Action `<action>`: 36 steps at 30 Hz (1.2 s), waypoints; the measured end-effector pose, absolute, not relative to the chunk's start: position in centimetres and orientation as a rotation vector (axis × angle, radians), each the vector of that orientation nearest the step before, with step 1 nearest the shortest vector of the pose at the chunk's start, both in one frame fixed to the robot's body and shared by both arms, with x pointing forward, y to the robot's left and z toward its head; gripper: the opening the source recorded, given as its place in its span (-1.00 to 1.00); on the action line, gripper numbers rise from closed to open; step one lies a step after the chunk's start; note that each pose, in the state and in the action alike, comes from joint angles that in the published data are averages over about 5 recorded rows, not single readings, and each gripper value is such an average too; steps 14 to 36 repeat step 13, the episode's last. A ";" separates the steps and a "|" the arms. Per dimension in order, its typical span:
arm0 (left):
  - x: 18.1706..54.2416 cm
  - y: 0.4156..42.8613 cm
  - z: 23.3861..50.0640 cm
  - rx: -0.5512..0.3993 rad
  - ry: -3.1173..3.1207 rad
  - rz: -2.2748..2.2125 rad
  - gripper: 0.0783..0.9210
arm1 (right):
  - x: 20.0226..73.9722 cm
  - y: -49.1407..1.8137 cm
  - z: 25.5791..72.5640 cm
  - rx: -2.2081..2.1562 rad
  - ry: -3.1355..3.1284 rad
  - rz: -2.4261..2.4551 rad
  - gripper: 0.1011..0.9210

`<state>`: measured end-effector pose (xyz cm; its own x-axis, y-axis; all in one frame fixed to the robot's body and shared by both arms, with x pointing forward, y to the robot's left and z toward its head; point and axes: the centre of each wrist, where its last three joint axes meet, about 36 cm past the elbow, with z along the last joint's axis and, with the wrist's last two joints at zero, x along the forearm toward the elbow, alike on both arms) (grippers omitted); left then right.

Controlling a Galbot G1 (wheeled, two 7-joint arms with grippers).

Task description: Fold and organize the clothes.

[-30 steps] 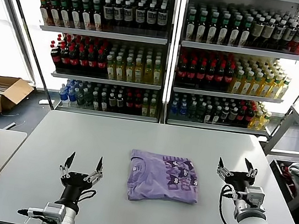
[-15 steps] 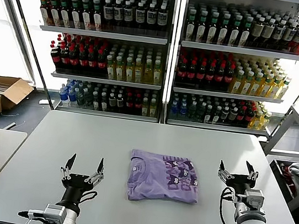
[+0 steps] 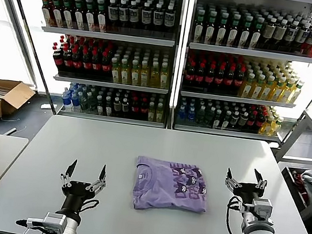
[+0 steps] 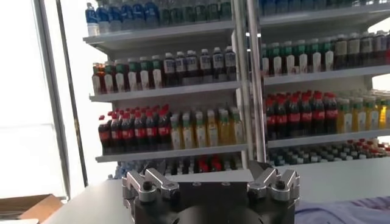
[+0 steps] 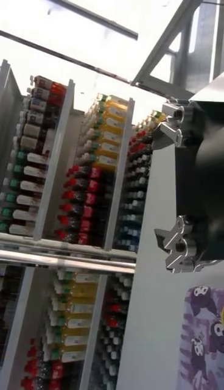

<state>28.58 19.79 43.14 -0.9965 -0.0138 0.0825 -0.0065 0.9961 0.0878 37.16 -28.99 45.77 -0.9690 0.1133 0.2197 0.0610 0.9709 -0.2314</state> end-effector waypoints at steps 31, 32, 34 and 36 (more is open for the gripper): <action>28.4 19.7 43.1 -0.019 -3.051 -0.151 0.77 | 37.0 -28.6 45.9 -0.120 -2.886 0.337 0.76; 28.4 19.7 43.1 -0.019 -3.051 -0.151 0.77 | 37.0 -28.6 45.9 -0.120 -2.886 0.337 0.76; 28.4 19.7 43.1 -0.019 -3.051 -0.151 0.77 | 37.0 -28.6 45.9 -0.120 -2.886 0.337 0.76; 28.4 19.7 43.1 -0.019 -3.051 -0.151 0.77 | 37.0 -28.6 45.9 -0.120 -2.886 0.337 0.76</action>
